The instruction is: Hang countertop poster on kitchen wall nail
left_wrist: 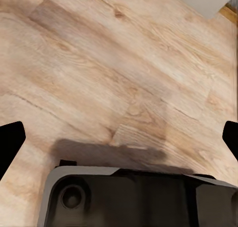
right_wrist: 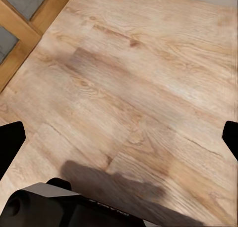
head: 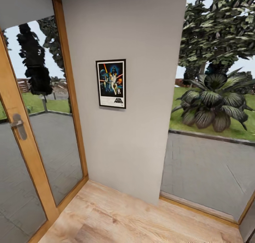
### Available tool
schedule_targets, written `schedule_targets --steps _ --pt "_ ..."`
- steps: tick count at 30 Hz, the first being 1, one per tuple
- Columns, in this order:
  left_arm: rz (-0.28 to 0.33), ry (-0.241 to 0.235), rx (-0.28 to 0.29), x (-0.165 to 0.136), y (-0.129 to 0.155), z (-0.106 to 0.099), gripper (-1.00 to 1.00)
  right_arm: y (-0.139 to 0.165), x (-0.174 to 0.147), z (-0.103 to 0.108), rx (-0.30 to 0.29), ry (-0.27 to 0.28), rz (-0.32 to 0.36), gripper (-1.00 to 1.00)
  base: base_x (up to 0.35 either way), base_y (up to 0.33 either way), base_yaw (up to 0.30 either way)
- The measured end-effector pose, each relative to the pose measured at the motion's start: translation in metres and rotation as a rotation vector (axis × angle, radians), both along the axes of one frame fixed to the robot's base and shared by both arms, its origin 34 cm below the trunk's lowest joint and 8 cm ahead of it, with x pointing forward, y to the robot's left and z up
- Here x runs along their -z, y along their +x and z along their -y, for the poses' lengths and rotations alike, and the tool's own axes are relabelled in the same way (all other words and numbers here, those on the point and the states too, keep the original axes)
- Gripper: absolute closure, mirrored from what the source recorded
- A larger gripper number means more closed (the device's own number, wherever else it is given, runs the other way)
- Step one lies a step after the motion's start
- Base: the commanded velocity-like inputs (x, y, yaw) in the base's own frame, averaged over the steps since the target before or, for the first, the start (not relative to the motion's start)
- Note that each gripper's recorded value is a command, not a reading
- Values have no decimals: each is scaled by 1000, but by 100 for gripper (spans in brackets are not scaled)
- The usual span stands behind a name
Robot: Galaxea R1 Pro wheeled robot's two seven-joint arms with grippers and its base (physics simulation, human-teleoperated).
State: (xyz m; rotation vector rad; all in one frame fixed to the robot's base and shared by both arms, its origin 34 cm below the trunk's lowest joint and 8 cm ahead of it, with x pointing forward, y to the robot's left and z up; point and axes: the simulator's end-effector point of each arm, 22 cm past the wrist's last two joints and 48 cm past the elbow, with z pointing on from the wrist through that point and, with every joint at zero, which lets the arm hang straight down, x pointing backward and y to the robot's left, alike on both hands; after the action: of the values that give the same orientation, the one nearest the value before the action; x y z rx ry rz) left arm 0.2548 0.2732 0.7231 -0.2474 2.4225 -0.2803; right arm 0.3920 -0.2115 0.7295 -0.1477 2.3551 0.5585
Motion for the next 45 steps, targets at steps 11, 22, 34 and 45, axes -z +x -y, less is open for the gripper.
schedule_targets --steps 11,22,34,45 --pt "5 2 -3 -1 2 -1 -100 2 -2 4 0 -6 8 -100 0 0 -280" --pt "-51 -13 -16 15 -23 3 -100 4 -4 4 0 -6 16 -100 0 0 -235" --pt "-56 -15 -19 17 -26 4 -100 6 -6 4 -1 -7 22 -100 0 107 -83" --pt "-56 -15 -19 18 -27 3 -100 6 -5 4 0 -9 21 -100 0 144 0"
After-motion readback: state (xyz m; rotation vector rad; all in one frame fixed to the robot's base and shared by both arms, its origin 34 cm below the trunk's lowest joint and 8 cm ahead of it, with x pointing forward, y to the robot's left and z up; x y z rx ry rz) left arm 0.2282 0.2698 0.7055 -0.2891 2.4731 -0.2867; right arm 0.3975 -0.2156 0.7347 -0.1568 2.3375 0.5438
